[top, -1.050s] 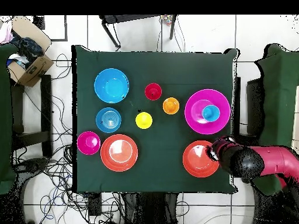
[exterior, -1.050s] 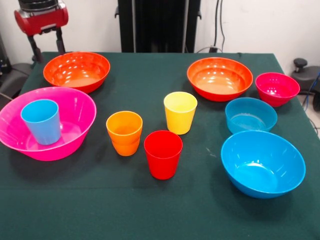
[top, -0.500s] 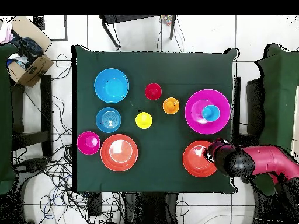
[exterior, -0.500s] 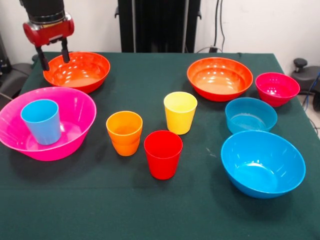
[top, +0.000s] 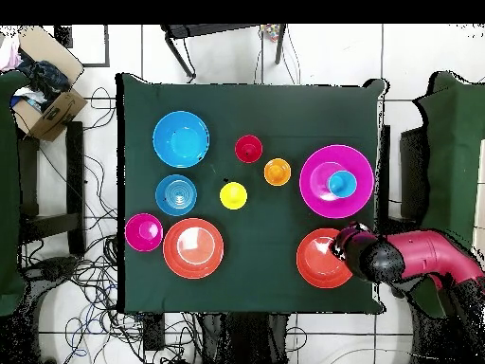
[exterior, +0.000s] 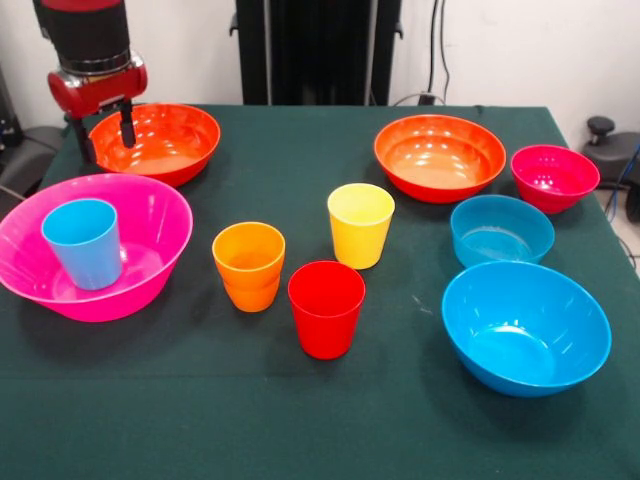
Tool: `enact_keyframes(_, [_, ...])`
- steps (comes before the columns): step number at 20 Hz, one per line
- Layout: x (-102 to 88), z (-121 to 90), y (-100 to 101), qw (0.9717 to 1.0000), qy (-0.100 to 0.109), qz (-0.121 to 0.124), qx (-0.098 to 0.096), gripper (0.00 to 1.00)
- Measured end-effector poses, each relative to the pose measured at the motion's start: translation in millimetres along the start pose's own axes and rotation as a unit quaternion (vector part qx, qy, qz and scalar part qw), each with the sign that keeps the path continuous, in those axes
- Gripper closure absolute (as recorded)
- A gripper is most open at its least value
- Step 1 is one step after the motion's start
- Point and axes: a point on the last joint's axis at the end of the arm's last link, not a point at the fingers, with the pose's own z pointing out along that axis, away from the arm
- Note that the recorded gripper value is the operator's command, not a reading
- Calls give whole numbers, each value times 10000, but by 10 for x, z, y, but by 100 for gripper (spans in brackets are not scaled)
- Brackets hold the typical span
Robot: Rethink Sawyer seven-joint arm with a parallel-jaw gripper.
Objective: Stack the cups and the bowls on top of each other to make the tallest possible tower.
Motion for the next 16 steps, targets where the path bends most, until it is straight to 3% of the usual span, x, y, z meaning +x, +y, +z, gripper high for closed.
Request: enact_keyframes(16, [35, 288, 18, 9999, -30, 65, -108, 0])
